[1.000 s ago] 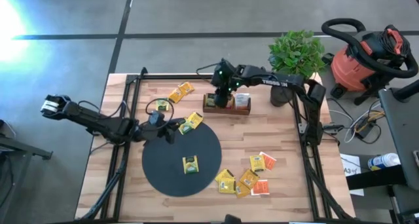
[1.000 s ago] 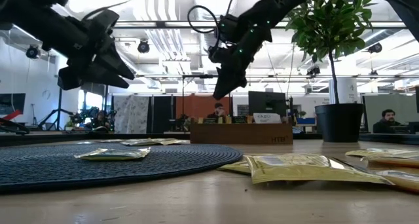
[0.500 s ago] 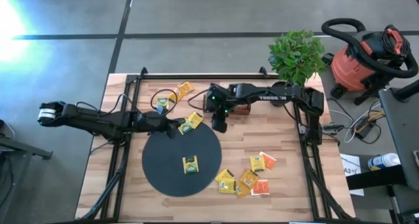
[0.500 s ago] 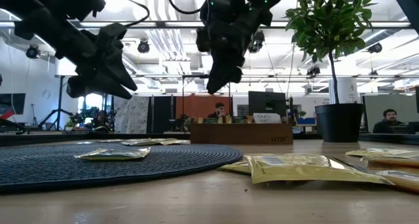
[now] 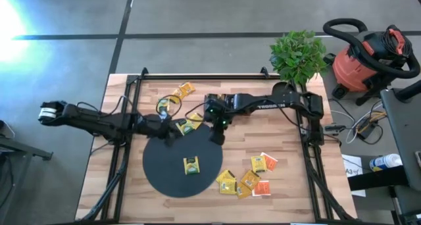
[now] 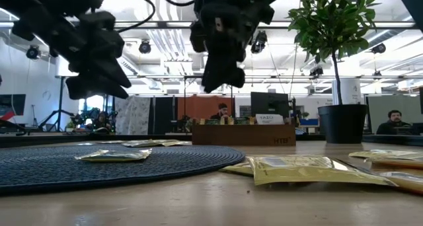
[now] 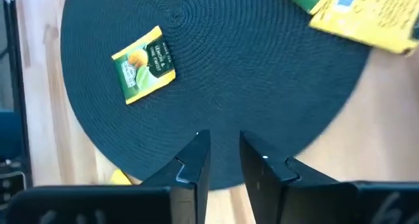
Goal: Pick & Place Tea
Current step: Put the yellow tea bag into the left section of the wooden organizer
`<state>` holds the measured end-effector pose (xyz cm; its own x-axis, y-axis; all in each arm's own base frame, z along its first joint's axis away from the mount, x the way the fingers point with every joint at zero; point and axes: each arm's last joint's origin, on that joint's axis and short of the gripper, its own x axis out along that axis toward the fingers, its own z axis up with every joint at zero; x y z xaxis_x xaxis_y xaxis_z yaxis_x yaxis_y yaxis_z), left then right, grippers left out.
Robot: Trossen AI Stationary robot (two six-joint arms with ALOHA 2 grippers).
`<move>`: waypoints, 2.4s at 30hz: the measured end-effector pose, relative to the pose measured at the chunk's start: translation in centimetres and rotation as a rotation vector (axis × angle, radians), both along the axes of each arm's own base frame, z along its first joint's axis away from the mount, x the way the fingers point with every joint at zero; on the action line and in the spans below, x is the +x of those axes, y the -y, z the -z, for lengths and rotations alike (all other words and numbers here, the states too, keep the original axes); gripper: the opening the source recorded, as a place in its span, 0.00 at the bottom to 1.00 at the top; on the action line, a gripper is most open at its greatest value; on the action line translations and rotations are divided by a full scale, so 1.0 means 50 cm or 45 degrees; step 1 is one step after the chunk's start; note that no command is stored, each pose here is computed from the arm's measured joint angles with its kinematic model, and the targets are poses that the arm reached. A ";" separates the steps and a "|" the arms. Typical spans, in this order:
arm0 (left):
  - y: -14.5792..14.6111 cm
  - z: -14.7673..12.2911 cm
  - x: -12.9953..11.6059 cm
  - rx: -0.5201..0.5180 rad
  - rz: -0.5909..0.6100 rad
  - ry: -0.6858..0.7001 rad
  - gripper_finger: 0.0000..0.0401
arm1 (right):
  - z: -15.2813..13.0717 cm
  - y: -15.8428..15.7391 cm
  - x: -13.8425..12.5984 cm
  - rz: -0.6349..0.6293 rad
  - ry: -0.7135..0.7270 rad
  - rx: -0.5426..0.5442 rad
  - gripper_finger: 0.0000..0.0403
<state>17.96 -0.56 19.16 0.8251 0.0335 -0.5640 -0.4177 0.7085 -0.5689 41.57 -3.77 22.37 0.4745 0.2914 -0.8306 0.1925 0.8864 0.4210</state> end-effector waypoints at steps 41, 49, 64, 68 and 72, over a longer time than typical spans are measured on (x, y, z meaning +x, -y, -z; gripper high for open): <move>0.329 0.121 0.081 0.129 0.134 -0.205 0.30 | 0.144 -0.109 0.086 0.174 -0.021 0.259 0.20; 0.323 0.144 0.084 0.111 -0.003 -0.211 0.30 | 0.153 -0.113 0.104 0.215 0.038 0.356 0.24; 0.303 0.159 0.103 0.130 -0.078 -0.220 0.30 | 0.178 -0.121 0.106 0.250 -0.069 0.509 0.26; 0.303 0.161 0.103 0.132 -0.079 -0.222 0.30 | 0.181 -0.111 0.108 0.378 -0.065 0.439 0.27; 0.303 0.162 0.103 0.132 -0.079 -0.223 0.30 | 0.180 -0.100 0.109 0.417 -0.057 0.437 0.29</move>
<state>23.12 -15.70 11.08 0.7095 0.1463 -0.6893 -0.5481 0.7293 -0.4094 47.04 1.22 13.34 0.5533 0.3935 -0.7342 0.4634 0.5870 0.6638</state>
